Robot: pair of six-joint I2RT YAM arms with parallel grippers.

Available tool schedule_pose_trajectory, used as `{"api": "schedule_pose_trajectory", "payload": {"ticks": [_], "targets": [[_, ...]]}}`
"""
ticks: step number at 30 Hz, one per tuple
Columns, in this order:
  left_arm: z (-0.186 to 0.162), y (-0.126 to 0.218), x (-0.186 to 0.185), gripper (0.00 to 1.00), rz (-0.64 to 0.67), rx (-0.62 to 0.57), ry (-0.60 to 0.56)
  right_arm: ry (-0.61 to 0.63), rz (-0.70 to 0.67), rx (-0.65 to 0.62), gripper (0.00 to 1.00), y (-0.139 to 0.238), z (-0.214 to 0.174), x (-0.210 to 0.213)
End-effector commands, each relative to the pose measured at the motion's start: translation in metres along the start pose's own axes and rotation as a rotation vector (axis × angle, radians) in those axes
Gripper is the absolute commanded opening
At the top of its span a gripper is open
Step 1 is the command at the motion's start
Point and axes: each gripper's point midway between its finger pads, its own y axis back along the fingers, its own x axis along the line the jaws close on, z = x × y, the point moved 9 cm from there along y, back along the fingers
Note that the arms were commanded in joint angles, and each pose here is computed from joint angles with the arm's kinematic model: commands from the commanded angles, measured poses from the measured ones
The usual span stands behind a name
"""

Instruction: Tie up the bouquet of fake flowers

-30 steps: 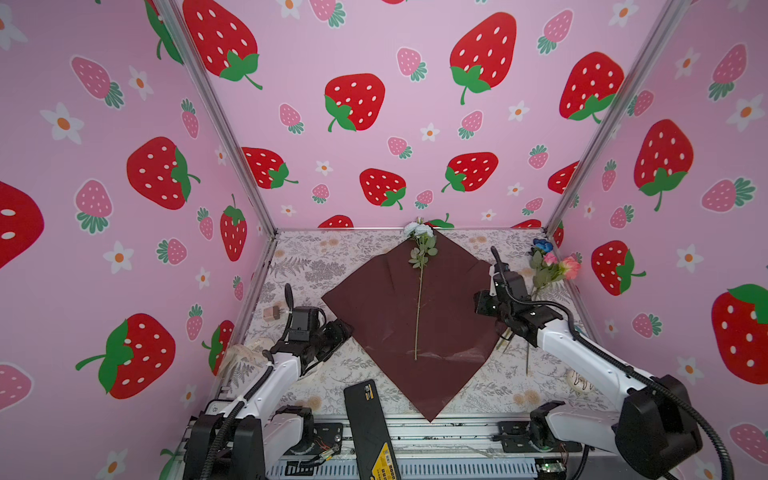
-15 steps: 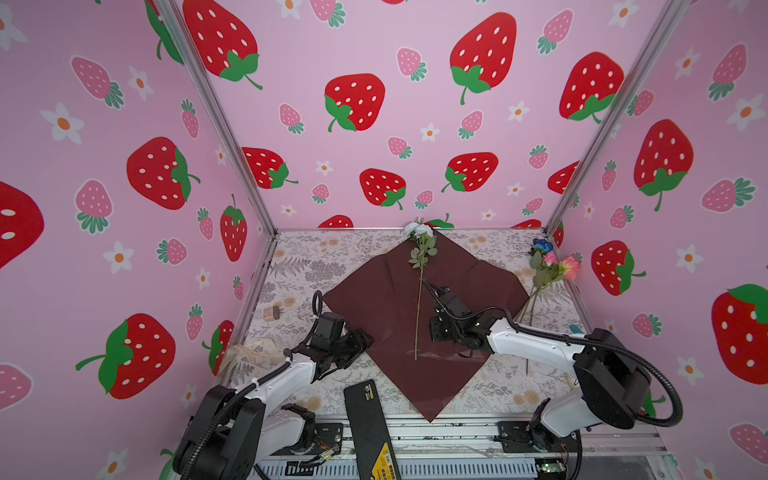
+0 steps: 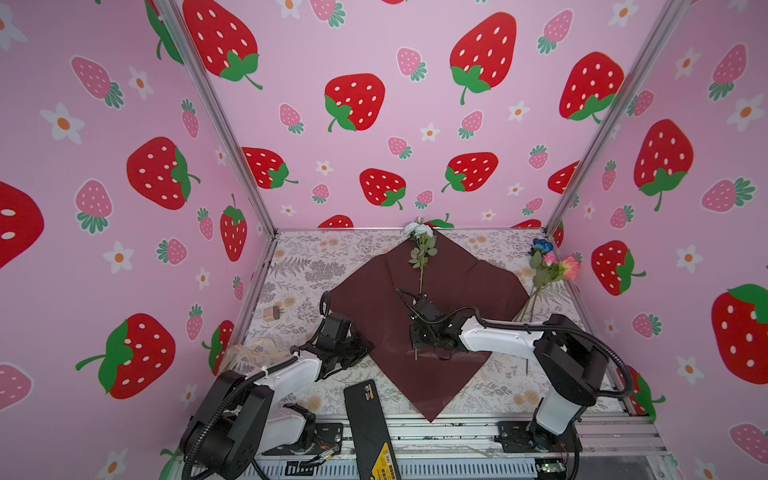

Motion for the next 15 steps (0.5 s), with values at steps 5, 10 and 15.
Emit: {"api": "schedule_pose_trajectory", "payload": {"ticks": [5, 10, 15], "targets": [[-0.005, 0.004, 0.002, 0.09, 0.029, 0.024, -0.016, -0.016, -0.075, 0.026, 0.3, -0.011, -0.002, -0.001], [-0.009, 0.008, 0.003, 0.0, 0.045, 0.042, -0.027, -0.023, -0.085, 0.036, 0.26, -0.016, -0.004, -0.001], [-0.013, 0.015, 0.006, 0.0, 0.063, 0.051, -0.037, -0.035, -0.081, 0.031, 0.2, -0.017, -0.004, -0.001]]}}
